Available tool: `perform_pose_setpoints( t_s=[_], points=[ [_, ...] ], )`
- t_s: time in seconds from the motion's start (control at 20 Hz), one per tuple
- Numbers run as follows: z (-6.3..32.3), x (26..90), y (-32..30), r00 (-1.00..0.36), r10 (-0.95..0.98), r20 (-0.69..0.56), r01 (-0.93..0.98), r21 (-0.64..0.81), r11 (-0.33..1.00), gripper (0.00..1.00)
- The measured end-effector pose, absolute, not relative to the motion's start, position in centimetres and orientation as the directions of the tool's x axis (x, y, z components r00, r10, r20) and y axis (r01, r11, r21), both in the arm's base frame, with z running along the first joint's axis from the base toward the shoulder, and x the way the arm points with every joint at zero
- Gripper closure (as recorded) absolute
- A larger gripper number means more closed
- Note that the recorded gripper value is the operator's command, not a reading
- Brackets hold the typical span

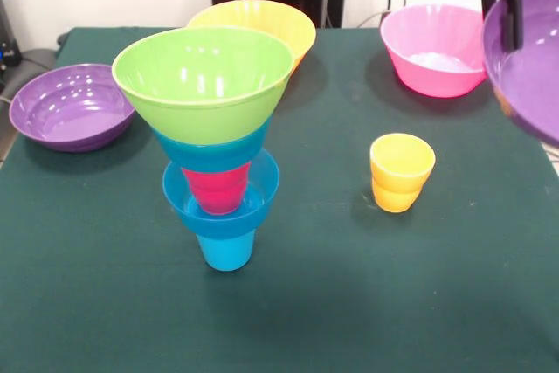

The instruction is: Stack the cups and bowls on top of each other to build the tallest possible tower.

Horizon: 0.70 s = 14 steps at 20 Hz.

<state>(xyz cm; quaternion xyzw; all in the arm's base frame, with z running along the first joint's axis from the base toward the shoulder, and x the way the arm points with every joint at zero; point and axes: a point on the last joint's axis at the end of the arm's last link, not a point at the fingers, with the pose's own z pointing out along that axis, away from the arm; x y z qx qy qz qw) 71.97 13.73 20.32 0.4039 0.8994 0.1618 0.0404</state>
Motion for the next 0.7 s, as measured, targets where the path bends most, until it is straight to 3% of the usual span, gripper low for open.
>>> perform_pose_setpoints(
  t_s=[0.25,0.7],
  points=[
    [22.5,71.4,13.3,-0.661,0.751,0.012,0.702,0.364,0.612,1.0],
    [23.1,70.3,12.8,-0.667,0.735,-0.126,0.652,0.379,0.657,1.0]
  ],
)
